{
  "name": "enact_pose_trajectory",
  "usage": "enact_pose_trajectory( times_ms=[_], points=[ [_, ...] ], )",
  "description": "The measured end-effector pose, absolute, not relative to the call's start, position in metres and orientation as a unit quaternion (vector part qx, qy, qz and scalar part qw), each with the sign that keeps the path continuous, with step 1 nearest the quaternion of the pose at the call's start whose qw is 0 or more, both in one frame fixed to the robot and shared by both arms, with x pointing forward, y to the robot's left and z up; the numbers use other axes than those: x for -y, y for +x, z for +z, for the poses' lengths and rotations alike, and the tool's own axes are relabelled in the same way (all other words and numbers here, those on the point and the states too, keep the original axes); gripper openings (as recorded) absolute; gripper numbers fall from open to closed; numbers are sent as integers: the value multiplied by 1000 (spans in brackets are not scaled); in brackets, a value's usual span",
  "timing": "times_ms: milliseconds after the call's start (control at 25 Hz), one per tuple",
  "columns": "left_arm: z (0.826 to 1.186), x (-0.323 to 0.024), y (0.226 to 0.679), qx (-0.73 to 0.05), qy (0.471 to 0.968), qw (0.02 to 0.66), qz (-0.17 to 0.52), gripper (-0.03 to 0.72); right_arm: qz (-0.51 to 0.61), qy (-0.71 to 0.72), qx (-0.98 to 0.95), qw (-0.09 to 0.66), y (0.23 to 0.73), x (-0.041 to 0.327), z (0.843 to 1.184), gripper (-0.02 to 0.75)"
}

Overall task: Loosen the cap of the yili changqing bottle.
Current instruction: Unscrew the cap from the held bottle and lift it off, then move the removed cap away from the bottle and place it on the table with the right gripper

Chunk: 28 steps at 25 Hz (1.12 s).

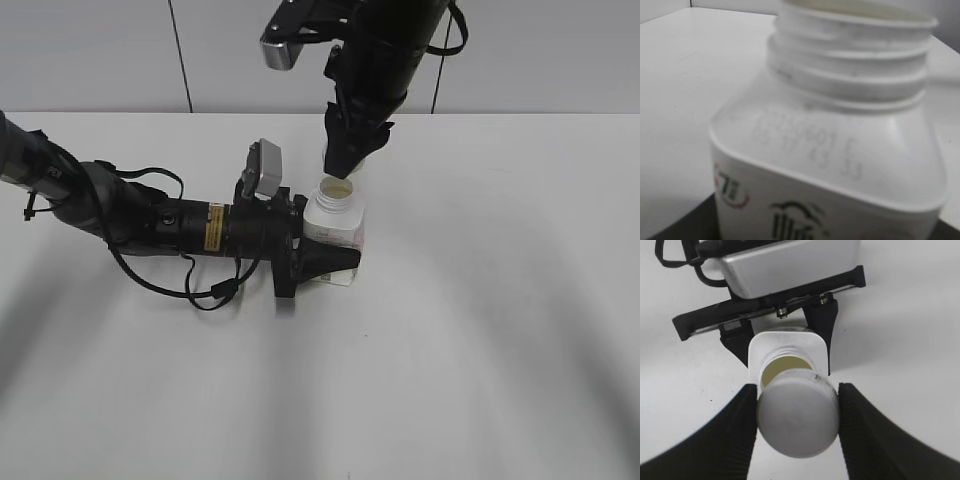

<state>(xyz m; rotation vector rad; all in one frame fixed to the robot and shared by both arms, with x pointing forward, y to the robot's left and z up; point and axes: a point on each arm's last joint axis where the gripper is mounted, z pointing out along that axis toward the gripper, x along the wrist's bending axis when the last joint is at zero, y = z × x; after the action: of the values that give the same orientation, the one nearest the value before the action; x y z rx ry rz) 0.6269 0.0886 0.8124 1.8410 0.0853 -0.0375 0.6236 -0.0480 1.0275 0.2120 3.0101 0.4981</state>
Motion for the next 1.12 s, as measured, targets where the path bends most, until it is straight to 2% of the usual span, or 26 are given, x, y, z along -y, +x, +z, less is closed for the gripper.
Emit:
enact_pose_trajectory(
  times_ms=[320, 440, 680, 840, 1120],
  points=[
    [812, -89, 627, -37, 796, 604, -16, 397, 168, 249, -953, 26, 634, 68, 1033, 389],
    [812, -89, 627, -37, 796, 604, -16, 397, 168, 341, -925, 21, 648, 94, 1033, 388],
    [812, -89, 627, -37, 796, 604, -16, 397, 162, 520, -838, 13, 678, 174, 1028, 388],
    [812, -89, 627, -37, 796, 605, -16, 397, 131, 591, -796, -11, 679, 216, 1000, 388],
    [813, -89, 627, -37, 796, 604, -16, 397, 110, 636, -764, -20, 666, 244, 943, 388]
  ],
)
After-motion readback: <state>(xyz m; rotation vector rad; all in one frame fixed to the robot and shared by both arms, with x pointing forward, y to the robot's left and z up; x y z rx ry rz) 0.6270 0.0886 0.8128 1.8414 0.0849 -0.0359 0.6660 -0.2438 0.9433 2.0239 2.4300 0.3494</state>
